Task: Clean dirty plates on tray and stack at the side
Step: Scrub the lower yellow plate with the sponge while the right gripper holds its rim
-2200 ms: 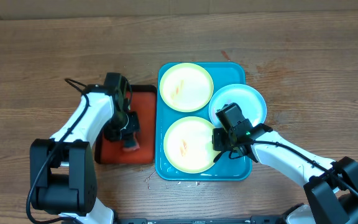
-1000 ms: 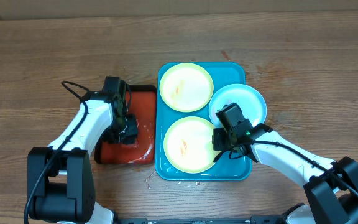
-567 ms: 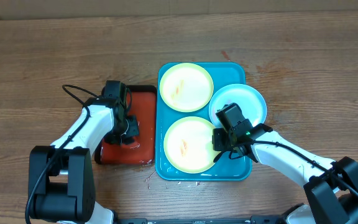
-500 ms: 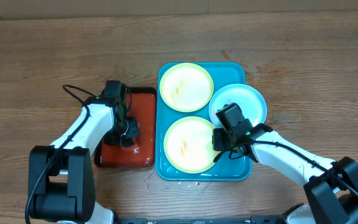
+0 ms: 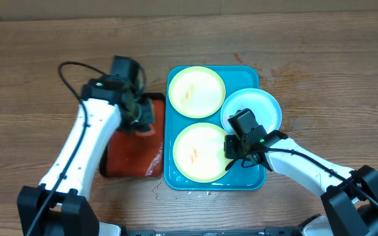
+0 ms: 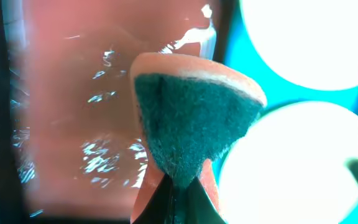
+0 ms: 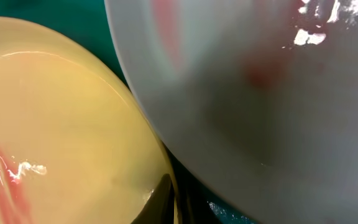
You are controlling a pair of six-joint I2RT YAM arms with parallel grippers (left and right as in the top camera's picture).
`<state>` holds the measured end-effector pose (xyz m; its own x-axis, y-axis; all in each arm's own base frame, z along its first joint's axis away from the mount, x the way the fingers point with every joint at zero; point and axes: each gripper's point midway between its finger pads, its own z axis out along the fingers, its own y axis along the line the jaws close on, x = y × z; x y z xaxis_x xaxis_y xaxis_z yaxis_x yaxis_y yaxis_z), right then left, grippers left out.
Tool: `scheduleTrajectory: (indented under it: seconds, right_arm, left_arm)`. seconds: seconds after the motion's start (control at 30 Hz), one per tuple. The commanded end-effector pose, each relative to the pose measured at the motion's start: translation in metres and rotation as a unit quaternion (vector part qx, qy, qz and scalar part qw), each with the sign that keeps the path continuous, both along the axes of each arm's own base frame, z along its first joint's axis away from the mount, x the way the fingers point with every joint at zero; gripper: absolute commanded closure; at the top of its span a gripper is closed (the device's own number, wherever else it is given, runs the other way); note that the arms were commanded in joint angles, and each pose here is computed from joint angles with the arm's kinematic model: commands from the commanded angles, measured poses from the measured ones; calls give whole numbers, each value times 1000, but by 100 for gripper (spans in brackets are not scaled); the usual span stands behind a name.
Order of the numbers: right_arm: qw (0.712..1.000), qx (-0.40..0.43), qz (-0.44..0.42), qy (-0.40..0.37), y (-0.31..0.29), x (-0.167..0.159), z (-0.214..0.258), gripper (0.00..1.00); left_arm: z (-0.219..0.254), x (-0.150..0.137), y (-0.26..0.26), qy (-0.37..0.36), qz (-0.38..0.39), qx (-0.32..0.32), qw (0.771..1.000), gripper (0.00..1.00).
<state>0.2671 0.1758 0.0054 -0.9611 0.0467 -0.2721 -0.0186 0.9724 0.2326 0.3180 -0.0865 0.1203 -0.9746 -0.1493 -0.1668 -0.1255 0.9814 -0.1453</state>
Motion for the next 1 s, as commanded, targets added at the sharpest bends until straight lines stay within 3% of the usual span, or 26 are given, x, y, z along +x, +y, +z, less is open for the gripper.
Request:
scheduleTrajectory:
  seconds: [0.0, 0.2, 0.5, 0.63, 0.73, 0.87, 0.97]
  right_arm:
    - [997, -35, -73, -14, -21, 9, -4, 96]
    - [993, -44, -106, -12, -28, 9, -5, 96]
    - [994, -50, -98, -4, -30, 5, -6, 96]
    - [994, -50, -97, 2, -30, 2, -7, 96]
    - [994, -53, -97, 5, -31, 1, -8, 96]
    - [994, -53, -97, 5, -31, 1, -8, 96]
    - [994, -53, -97, 5, -31, 1, -8, 96]
  left_arm:
    - [-18, -13, -44, 23, -10, -36, 999, 96]
    - [-54, -31, -114, 53, -37, -72, 995, 96]
    - [-113, -46, -154, 114, -1, -68, 991, 96]
    - [-114, -39, -130, 124, 27, -36, 991, 96]
    - [-112, -27, -85, 101, 58, 58, 992, 96]
    - [-110, -18, -61, 72, 31, 121, 990, 96]
    - [-110, -18, -59, 70, 21, 129, 989, 96]
